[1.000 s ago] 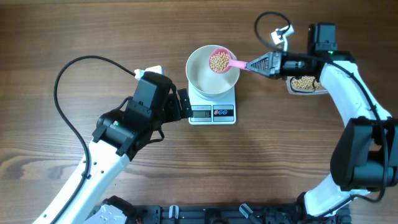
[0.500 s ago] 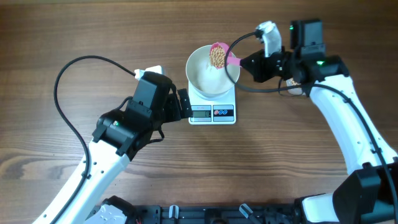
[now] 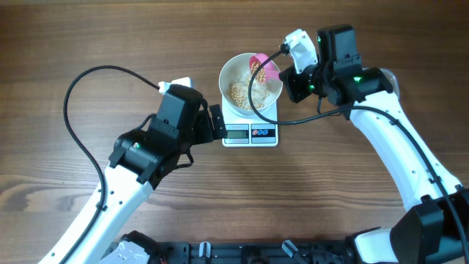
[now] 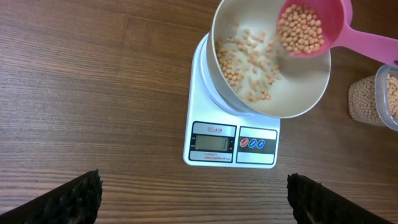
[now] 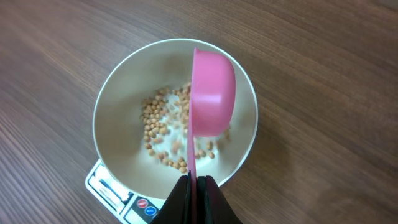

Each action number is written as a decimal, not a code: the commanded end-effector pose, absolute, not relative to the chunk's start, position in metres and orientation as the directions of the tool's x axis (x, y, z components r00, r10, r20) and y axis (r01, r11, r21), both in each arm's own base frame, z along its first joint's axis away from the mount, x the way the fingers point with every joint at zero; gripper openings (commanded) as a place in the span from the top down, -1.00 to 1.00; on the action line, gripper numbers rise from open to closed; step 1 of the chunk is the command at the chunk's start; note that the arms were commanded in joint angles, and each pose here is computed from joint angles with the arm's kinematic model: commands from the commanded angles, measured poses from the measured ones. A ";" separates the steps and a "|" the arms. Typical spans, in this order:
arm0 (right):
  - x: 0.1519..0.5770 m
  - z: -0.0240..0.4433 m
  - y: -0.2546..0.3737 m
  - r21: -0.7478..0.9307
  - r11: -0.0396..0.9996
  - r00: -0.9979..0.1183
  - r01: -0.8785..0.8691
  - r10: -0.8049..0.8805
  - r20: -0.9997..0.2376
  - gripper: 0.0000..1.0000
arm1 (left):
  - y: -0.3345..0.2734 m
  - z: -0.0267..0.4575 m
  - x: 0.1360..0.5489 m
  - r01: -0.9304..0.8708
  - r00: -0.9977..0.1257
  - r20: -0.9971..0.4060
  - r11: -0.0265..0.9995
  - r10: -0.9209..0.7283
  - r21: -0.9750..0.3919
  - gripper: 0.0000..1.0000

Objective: Scoop item into bowl and weigh 150g on scale
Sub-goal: 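Tip the scoop with the right gripper to pour beans into bowl, then move the empty scoop back to the bean tub with the right gripper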

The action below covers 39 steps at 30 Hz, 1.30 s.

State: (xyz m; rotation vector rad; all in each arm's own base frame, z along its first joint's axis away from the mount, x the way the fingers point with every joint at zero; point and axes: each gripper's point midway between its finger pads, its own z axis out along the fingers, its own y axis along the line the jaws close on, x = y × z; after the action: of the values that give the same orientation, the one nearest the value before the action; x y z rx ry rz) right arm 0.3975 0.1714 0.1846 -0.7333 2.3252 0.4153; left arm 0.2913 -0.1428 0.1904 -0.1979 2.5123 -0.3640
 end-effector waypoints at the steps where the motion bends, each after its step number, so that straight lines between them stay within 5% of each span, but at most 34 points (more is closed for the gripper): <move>1: 0.393 0.195 0.179 -0.002 0.749 -0.541 -0.663 -0.481 -0.689 0.91 | -0.140 0.193 0.293 -0.060 -0.809 -0.546 0.953 -0.220 -0.295 -1.00; 20: 0.383 0.191 0.195 -0.389 0.593 -0.360 -0.705 -0.772 -0.523 0.92 | -0.140 0.193 0.293 -0.060 -0.808 -0.546 0.953 -0.220 -0.296 -1.00; 26: 0.377 0.194 0.206 -0.389 0.584 -0.341 -0.713 -0.773 -0.535 0.91 | -0.140 0.193 0.293 -0.060 -0.809 -0.546 0.953 -0.220 -0.295 -1.00; 31: 0.372 0.201 0.217 -0.280 0.655 -0.393 -0.702 -0.684 -0.614 0.91 | -0.140 0.193 0.293 -0.060 -0.809 -0.546 0.953 -0.220 -0.295 -1.00; 36: 0.383 0.227 0.199 -0.054 0.861 -0.568 -0.506 -0.380 -0.730 0.91 | -0.140 0.193 0.293 -0.060 -0.809 -0.546 0.953 -0.220 -0.295 -1.00; 39: 0.386 0.260 0.182 0.109 0.868 -0.570 -0.485 -0.219 -0.792 0.91 | -0.140 0.193 0.293 -0.060 -0.808 -0.546 0.953 -0.220 -0.296 -1.00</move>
State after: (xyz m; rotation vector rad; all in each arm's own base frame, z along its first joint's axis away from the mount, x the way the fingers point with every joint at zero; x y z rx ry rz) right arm 0.3860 0.1981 0.2151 -0.7409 2.2318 0.1624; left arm 0.2913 -0.1428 0.1904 -0.1979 2.5123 -0.3640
